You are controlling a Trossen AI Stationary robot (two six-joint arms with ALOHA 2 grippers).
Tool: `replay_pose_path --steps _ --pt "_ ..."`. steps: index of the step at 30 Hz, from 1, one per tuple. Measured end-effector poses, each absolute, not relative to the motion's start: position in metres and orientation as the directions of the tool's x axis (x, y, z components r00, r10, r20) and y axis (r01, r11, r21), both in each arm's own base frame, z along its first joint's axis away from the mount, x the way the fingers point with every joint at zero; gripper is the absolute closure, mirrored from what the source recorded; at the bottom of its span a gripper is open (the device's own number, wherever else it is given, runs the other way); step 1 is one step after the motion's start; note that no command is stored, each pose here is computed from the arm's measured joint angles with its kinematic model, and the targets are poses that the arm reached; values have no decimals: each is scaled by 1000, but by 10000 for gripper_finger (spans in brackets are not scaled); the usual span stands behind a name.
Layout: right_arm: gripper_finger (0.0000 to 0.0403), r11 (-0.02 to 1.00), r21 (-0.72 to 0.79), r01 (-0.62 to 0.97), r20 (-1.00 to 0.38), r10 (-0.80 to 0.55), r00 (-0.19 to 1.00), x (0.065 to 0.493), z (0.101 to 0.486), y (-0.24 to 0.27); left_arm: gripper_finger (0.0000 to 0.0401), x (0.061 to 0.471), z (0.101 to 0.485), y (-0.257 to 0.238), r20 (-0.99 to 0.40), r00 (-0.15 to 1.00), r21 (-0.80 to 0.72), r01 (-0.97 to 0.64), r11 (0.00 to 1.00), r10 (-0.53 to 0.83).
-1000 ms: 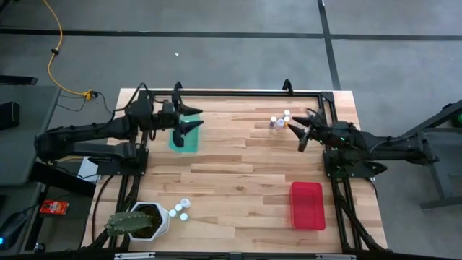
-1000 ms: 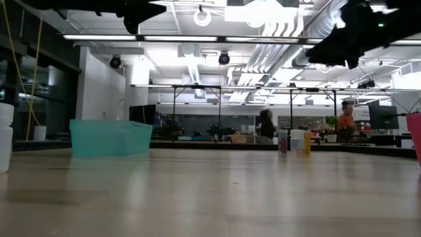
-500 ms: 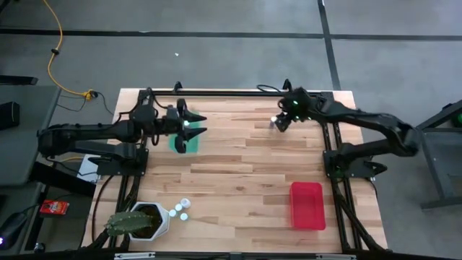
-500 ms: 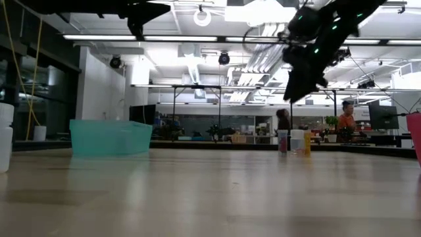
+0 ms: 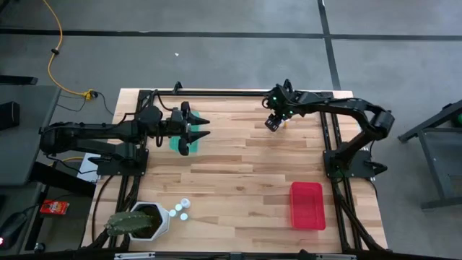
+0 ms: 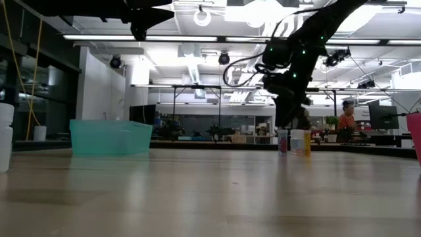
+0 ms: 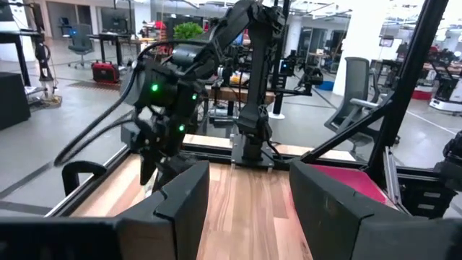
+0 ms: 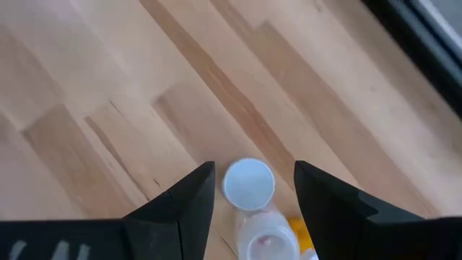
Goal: Pick and place medicine bottles into bin by pill shape (circle, oval)
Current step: Put the top blue capsule bottle into the blue bin
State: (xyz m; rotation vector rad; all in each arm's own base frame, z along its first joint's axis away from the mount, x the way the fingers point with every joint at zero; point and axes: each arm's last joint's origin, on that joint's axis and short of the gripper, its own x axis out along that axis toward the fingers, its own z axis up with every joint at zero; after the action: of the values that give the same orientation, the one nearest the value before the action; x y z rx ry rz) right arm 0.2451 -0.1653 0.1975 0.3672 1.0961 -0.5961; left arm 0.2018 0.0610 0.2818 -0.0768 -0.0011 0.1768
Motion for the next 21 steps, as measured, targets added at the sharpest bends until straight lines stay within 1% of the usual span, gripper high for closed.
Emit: replay_pose_path --steps 12,21 --pt "219 784 -15 621 -941 -221 257 250 174 -169 220 202 282 61 -6 984 -76 -176 981 176" --pt "219 781 -24 624 -926 -253 281 252 178 -170 220 202 282 61 -6 984 -76 -175 982 175"
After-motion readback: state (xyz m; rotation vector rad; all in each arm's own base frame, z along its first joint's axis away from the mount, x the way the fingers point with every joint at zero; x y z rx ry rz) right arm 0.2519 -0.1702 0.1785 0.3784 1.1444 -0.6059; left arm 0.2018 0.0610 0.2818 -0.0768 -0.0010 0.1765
